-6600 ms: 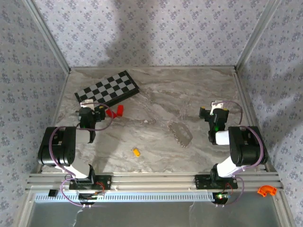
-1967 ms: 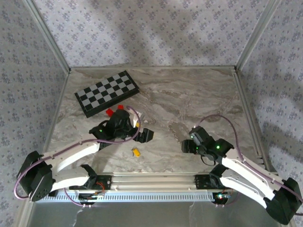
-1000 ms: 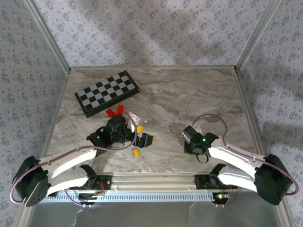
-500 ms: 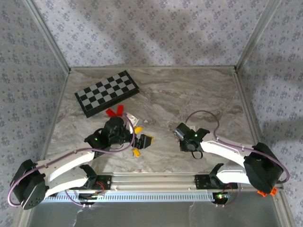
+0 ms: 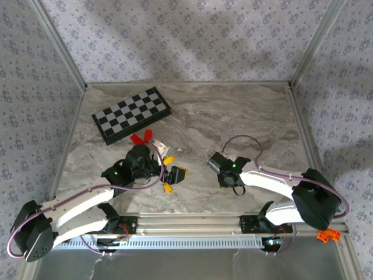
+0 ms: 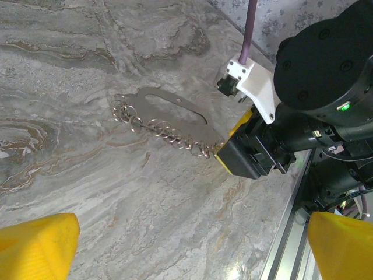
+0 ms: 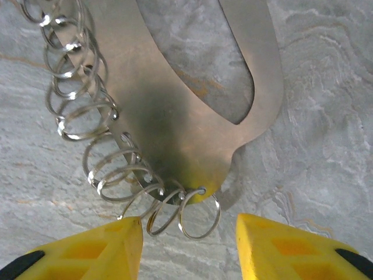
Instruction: Put the keys on the keyring
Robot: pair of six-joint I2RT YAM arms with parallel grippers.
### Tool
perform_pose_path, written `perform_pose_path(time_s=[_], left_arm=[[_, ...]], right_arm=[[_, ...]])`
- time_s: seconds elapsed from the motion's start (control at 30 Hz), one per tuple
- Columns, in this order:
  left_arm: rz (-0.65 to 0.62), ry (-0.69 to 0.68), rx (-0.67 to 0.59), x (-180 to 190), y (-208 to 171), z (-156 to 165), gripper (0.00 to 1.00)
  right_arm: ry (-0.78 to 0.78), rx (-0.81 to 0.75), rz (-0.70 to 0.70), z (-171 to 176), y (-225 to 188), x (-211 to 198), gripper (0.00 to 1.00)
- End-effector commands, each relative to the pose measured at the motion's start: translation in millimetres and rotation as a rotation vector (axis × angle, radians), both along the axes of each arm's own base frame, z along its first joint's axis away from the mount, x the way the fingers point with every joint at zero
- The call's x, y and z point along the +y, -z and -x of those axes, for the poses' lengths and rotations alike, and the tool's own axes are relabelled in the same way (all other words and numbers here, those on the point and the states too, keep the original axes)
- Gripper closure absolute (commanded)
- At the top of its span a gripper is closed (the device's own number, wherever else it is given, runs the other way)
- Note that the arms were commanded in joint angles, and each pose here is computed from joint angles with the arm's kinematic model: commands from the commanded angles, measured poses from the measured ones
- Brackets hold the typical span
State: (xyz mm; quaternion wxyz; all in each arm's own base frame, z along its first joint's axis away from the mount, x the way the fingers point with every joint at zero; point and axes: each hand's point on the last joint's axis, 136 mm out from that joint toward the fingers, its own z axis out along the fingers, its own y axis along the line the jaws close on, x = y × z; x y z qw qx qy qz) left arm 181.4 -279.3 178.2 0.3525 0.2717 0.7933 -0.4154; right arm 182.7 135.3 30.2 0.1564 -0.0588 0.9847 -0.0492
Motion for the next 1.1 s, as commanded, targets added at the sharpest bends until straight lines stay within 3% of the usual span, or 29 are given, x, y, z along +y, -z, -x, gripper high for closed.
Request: perform_pose_path(time_s=[0.0,0.43,0.7,1.07], left_arm=[[0.003,0.001,-0.025,1,-4,0,0.00],[0.007,0.007,-0.029,-1,-6,-1,0.00],[0.019,0.012,-0.031,-2,-9,0,0.00],[0.024,0.013,-0.037,-1,-11,1,0.00]], right_arm=[[0.021,-0.001,0.054,3,-4,-10,0.53],[0.010,-0.040,-0.011,6,-12,-4,0.52],[0.087,-0.019,-0.053,20,-13,-23,0.53],[0.089,-0.004,-0.089,10,-3,-20,0.54]])
